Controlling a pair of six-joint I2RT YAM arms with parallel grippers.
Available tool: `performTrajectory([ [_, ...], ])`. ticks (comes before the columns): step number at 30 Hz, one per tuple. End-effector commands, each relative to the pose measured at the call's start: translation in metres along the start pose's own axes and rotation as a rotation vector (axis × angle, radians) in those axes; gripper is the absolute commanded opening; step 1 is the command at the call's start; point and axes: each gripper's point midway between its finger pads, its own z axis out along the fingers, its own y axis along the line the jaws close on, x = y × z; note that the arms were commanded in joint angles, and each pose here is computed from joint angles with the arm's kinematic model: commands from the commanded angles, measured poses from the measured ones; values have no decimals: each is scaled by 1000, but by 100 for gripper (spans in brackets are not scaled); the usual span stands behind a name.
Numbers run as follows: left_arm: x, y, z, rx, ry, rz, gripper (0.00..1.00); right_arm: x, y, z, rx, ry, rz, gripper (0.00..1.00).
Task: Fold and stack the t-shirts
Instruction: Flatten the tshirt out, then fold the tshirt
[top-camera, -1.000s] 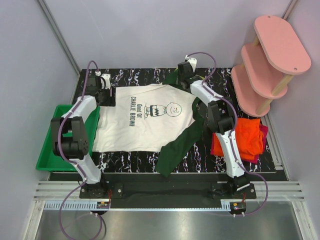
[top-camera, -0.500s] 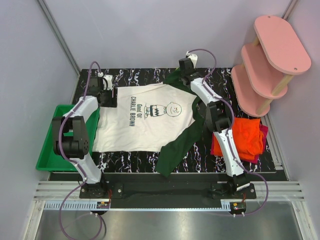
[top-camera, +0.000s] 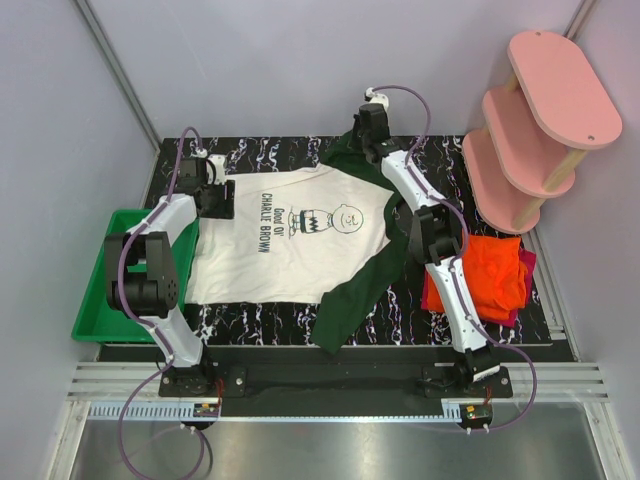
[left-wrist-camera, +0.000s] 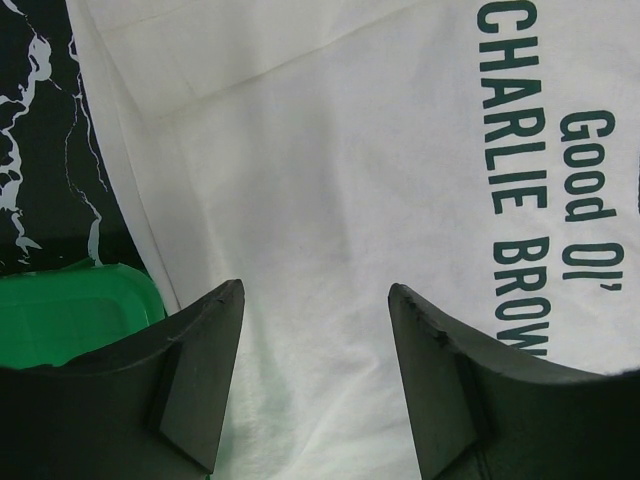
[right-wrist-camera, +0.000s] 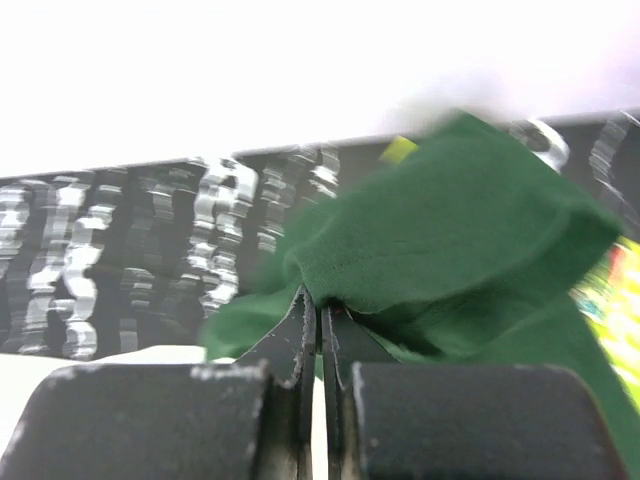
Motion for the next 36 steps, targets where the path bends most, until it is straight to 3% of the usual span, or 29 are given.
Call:
performTrajectory([
  [1, -11, -6, 1, 32, -42, 20, 64, -34, 59, -9, -249, -78, 26, 0],
  [9, -1, -11, 5, 58, -25, 19, 64, -14, 83, -2, -423, -33, 80, 1],
  [11, -1, -12, 5, 64, -26, 19, 64, -4, 87, 0, -464, -5, 106, 8],
  [13, -1, -13, 5, 66, -27, 19, 64, -7, 89, -1, -470, -9, 113, 28],
  [14, -3, -13, 4, 65, -30, 17, 64, -15, 90, -6, -467, -21, 109, 55],
  [16, -4, -15, 3, 68, -35, 17, 65, -19, 84, -6, -432, -36, 97, 72],
  [17, -6, -15, 1, 66, -40, 18, 65, -42, 89, -20, -432, -76, 92, 87],
  [21, -10, -15, -1, 62, -55, 17, 66, -69, 75, -39, -341, -151, 63, 95],
  [22, -12, -16, -3, 63, -59, 11, 66, -94, 74, -55, -309, -204, 68, 95],
  [25, -15, -17, -4, 66, -67, -2, 66, -102, 53, -68, -203, -223, 55, 91],
  [30, -18, -16, -6, 61, -74, -4, 66, -65, -5, -70, -4, -143, 35, 74],
  [33, -20, -16, -6, 54, -78, -3, 66, -45, -35, -75, 108, -109, 33, 42],
  [34, -19, -14, -6, 48, -76, -7, 66, -40, -44, -75, 137, -98, 28, 25],
  [36, -22, -14, -7, 47, -82, -10, 66, -27, -63, -76, 219, -60, 12, 9],
])
